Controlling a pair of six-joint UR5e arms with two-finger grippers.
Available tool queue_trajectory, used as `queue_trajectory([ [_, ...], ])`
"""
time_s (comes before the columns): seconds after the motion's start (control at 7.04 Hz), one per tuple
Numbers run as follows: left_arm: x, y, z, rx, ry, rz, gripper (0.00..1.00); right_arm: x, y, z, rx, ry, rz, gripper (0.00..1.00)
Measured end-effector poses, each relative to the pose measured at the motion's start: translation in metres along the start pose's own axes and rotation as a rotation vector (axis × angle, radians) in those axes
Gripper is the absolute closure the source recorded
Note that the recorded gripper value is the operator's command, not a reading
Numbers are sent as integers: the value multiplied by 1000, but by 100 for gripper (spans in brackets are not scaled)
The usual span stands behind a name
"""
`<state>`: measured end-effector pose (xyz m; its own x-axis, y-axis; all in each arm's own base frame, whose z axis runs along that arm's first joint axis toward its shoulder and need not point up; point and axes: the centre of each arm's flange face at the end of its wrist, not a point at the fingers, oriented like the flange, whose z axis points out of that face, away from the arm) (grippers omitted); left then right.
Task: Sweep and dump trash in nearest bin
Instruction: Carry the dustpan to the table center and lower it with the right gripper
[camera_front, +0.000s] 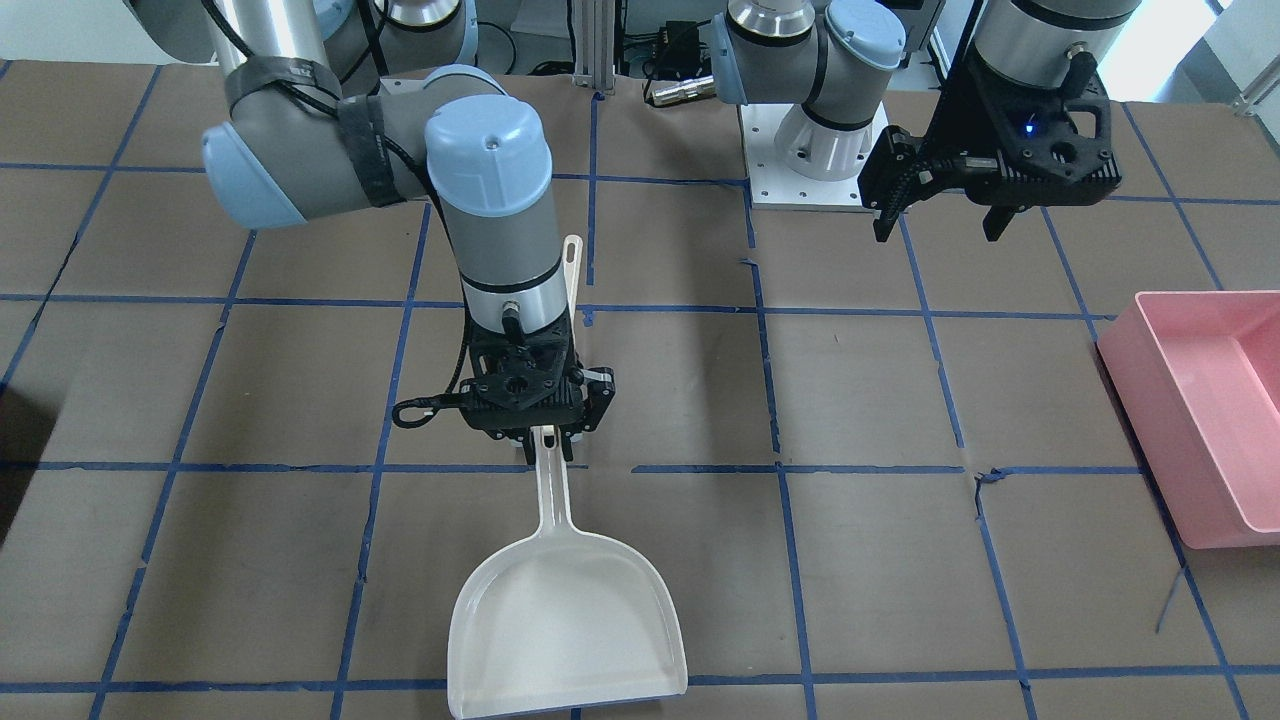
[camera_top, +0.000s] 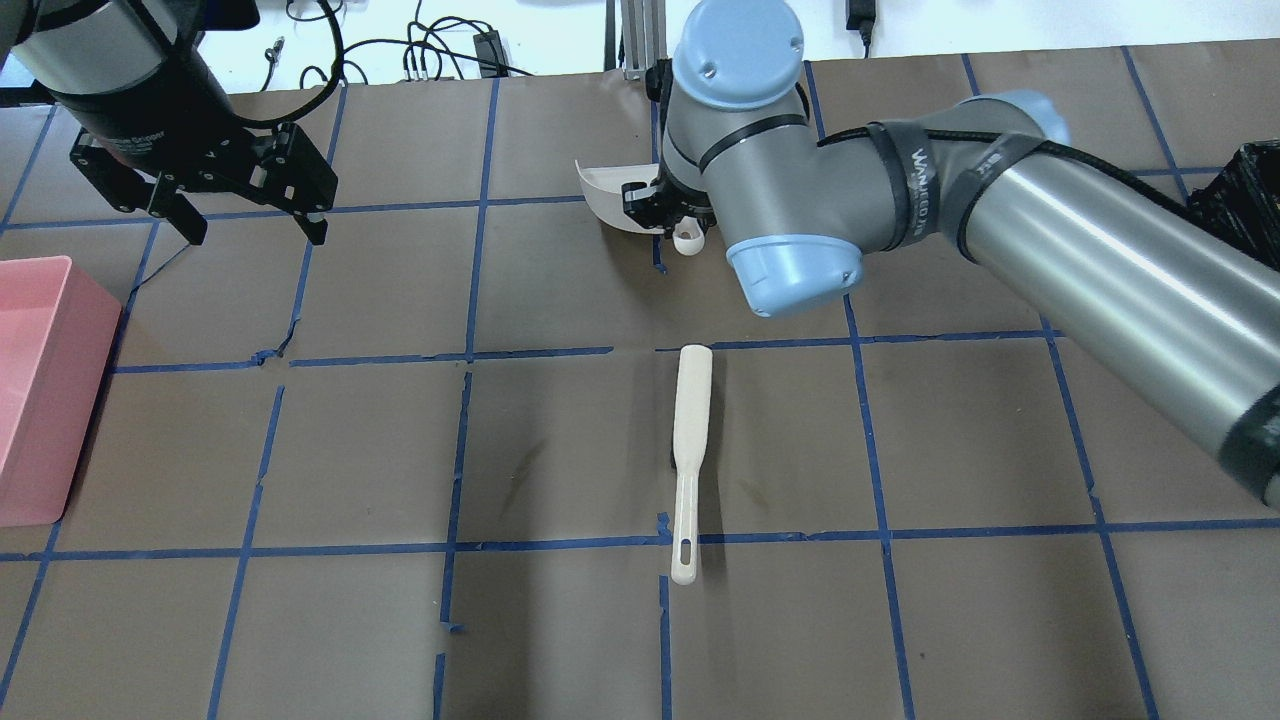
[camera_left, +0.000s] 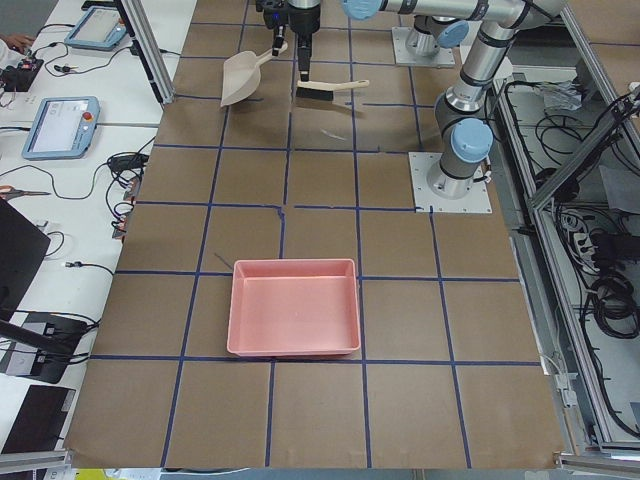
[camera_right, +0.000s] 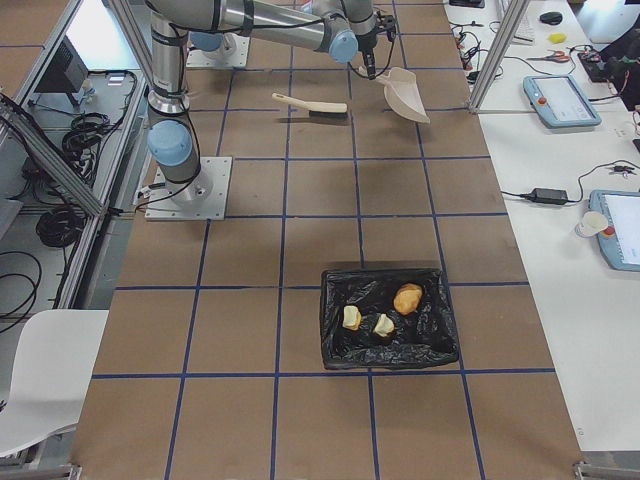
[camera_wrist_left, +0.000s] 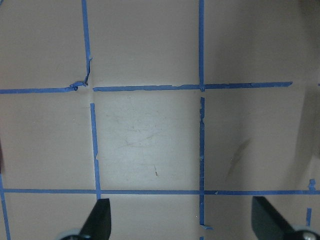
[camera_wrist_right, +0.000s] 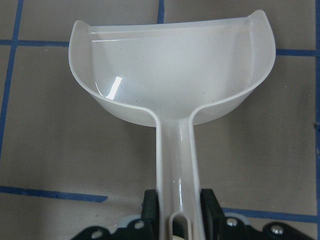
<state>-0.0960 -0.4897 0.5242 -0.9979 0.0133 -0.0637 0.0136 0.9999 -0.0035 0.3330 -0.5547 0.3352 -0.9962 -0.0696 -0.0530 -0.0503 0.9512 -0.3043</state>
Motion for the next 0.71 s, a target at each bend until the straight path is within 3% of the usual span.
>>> queue_trajectory([
  [0.43,12,-4,3,28,72,2,1,-29,12,41,36,78,-40,98],
  [0.71,27,0,5,20,61,33,1,-34,19,52,24,87,-35,86],
])
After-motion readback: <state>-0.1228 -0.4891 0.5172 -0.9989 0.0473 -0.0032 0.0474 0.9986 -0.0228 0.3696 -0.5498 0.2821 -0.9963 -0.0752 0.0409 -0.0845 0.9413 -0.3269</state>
